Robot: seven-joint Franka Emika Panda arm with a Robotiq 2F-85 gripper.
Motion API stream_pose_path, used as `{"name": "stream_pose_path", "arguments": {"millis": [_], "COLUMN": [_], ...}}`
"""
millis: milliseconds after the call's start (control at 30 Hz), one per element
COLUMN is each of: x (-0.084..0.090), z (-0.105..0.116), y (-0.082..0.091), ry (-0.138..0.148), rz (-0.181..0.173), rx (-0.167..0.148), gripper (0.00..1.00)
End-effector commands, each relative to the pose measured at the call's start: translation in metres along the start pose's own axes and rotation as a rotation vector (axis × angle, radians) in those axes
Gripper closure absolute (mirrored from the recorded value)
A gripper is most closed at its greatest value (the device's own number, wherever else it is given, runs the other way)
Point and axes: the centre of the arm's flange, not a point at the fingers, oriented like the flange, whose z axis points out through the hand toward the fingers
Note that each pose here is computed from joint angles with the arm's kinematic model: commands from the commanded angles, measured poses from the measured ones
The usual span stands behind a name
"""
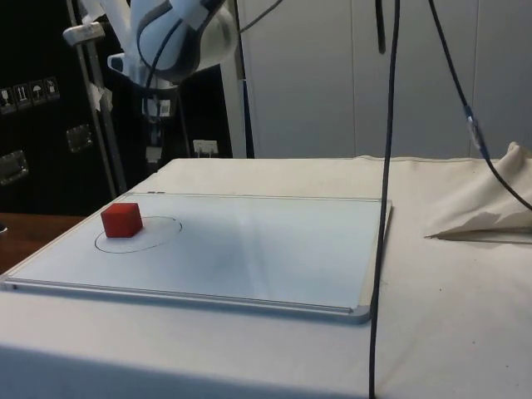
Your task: Push the cube into the marked area.
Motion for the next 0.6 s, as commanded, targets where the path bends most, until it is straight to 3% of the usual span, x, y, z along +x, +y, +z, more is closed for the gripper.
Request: {"name": "stream_pose_path", "arguments": {"millis": [0,567], "x": [-0.001,-0.018], "z": [-0.004,-0.061], "y": [-0.001,-0.019], "ry": [0.002,0.028], "rz": [0.000,0.025], "rx": [0.002,0.035], "gripper": [1.00,1.00]}}
